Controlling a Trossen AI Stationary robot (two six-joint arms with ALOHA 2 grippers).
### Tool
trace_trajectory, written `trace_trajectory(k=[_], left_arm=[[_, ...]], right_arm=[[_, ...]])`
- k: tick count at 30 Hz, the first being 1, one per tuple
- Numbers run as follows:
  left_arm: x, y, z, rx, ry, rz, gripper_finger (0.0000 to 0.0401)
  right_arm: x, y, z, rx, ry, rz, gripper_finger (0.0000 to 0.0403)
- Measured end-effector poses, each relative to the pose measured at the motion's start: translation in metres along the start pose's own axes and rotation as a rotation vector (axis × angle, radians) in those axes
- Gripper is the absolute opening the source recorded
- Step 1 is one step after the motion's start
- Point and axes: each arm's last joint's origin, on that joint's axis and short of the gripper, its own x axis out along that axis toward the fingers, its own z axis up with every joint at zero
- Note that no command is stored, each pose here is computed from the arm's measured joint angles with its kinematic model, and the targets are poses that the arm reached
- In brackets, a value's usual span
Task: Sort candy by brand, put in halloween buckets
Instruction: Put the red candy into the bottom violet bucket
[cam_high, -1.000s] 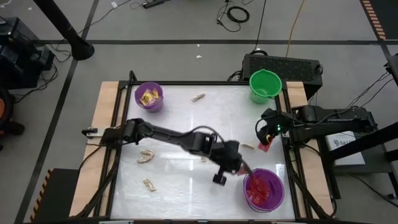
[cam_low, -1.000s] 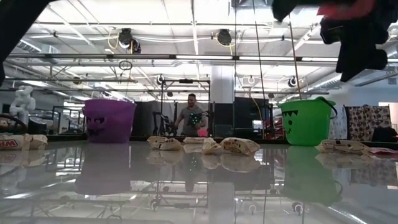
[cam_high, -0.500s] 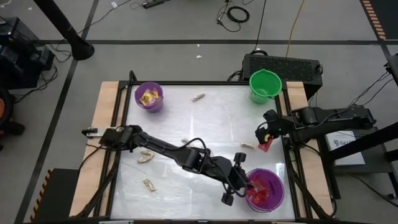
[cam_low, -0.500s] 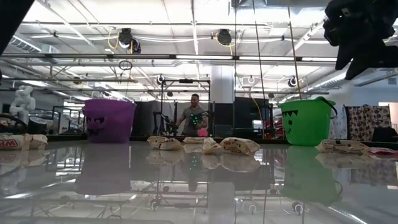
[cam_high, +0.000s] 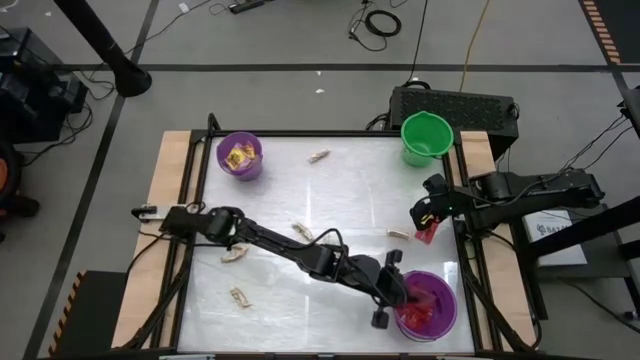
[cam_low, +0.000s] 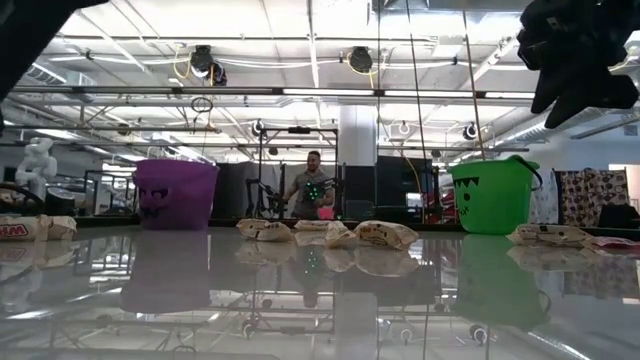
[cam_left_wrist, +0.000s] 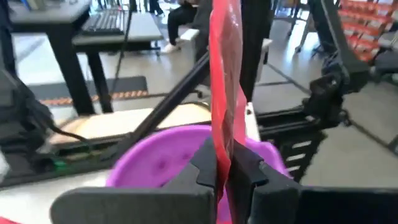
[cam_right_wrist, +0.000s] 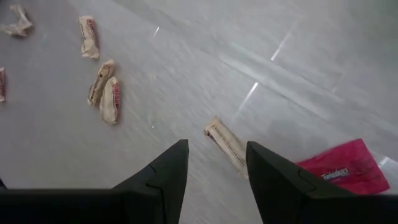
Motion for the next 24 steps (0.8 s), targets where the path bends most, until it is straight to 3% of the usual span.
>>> trace_trajectory(k=[7,24], left_arm=[[0.006,0.024,-0.012,-0.181,0.037,0.057,0.0014],[0.006,0.025,-0.015,-0.183,0.056,0.079,0.0032]], right_arm=[[0.0,0.0,0.0,-0.046,-0.006,-0.003,0.0155],[0.0,-0.001,0.002,-0.145,-0.073,-0.039,0.0155]])
